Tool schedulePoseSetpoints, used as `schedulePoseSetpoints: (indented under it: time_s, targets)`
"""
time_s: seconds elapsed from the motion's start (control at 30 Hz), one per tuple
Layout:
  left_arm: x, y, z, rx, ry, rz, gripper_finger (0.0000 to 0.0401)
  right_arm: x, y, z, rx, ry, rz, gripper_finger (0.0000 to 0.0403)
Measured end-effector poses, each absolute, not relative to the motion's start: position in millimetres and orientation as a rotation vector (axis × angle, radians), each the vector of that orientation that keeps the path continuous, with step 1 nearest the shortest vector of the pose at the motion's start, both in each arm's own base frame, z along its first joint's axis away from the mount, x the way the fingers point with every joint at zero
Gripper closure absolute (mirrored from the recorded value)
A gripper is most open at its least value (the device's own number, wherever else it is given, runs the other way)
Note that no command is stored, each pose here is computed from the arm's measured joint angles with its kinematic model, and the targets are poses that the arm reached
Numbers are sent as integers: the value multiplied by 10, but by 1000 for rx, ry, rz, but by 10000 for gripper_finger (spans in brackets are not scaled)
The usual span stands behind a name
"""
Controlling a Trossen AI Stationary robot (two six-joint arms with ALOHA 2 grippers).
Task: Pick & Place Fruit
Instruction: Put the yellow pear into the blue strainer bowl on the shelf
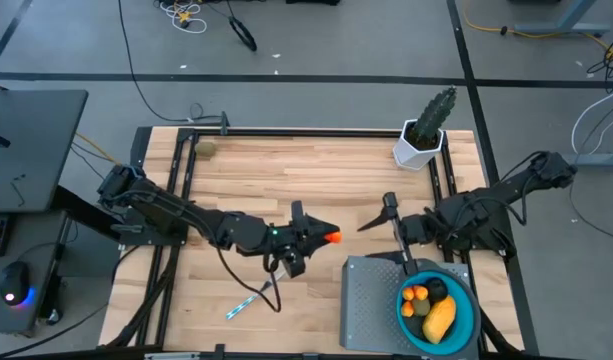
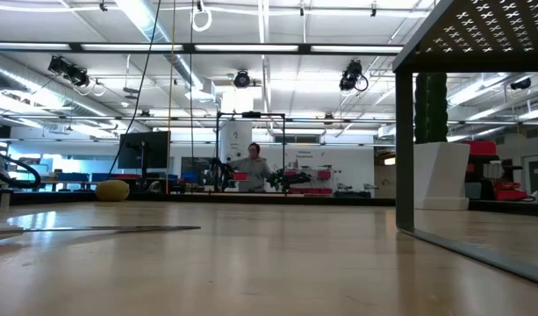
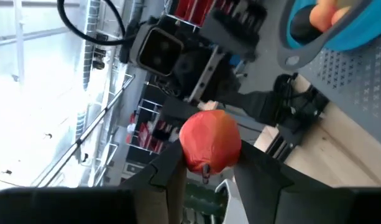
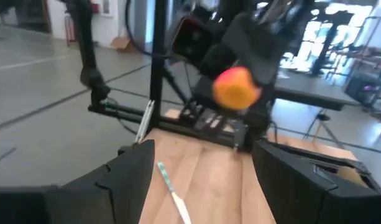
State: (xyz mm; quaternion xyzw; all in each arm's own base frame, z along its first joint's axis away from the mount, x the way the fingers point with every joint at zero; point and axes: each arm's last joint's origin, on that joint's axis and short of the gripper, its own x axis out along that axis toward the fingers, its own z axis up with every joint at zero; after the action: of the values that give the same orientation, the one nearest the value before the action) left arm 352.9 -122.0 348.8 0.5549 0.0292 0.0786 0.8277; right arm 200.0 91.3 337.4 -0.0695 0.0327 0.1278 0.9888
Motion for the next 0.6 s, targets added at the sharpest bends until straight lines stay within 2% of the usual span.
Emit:
schedulePoseSetpoints:
  time_s: [0.27, 0.6]
  targets:
    - [3529, -1215, 3484, 1195, 76, 177, 273, 2217, 955, 3267, -145, 69, 219, 122]
    - [3538, -1177, 3416, 1203, 214, 298, 272, 2349, 874, 3348, -102, -59, 115, 122]
